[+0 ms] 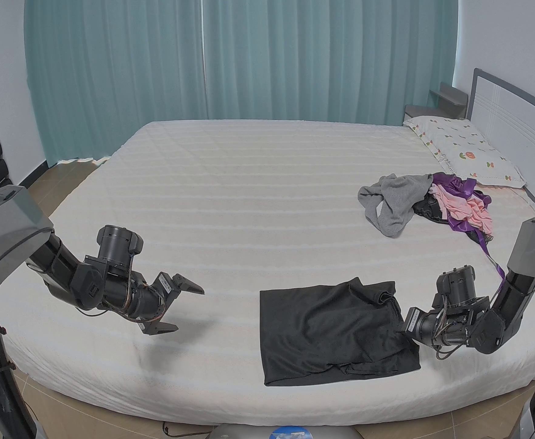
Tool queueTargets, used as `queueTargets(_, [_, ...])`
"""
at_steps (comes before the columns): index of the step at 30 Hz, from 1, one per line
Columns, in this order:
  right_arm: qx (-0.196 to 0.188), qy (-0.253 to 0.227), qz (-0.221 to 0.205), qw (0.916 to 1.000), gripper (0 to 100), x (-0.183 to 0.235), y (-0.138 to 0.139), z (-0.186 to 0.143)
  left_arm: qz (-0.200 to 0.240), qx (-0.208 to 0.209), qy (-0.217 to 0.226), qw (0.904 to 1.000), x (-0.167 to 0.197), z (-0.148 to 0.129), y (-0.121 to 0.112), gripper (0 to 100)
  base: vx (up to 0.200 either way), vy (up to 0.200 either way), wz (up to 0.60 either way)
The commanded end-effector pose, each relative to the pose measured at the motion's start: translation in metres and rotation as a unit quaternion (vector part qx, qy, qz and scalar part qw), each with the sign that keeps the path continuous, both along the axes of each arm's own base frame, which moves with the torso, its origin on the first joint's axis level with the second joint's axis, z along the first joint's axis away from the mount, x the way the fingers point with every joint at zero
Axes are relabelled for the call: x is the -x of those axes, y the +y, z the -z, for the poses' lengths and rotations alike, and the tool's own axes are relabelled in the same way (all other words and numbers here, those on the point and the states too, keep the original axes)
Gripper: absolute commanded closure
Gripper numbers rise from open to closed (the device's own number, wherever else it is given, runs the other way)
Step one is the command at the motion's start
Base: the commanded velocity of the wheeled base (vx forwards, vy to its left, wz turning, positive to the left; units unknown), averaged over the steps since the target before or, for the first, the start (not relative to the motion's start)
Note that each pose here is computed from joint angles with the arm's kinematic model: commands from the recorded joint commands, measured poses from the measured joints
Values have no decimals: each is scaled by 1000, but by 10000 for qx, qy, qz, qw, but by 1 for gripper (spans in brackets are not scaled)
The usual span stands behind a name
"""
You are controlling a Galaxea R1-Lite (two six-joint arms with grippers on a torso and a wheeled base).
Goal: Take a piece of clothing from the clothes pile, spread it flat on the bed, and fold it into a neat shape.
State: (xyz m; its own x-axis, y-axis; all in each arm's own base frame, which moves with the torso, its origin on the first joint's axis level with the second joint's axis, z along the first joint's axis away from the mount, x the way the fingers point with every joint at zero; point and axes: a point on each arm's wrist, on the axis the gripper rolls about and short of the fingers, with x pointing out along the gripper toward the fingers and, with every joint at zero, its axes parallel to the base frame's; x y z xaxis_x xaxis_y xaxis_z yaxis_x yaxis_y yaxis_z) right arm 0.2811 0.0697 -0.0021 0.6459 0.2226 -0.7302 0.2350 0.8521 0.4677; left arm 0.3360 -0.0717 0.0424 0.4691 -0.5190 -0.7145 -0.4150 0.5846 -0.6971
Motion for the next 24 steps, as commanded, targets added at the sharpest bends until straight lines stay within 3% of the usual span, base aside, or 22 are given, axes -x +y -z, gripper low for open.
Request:
queueTargets(1, [37,59,93,9999,100,8,-9,-2,-2,-3,6,10000,0,1,0,0,0,0,0])
queueTargets(11, [128,412,65,9990,100,18,-13,12,-7,-10,13,10000,0,1,0,0,0,0,0])
queueTargets(12, [134,418,59,9990,0,18,-13,12,-7,-10,13,10000,0,1,0,0,0,0,0])
queueTargets(18, [179,273,50,9995,0,17,-19,6,-7,-10,13,10000,0,1,0,0,0,0,0])
queueTargets(24, [0,-400,60,9992,0,-6,-14,-19,-7,-9,5,10000,0,1,0,0,0,0,0])
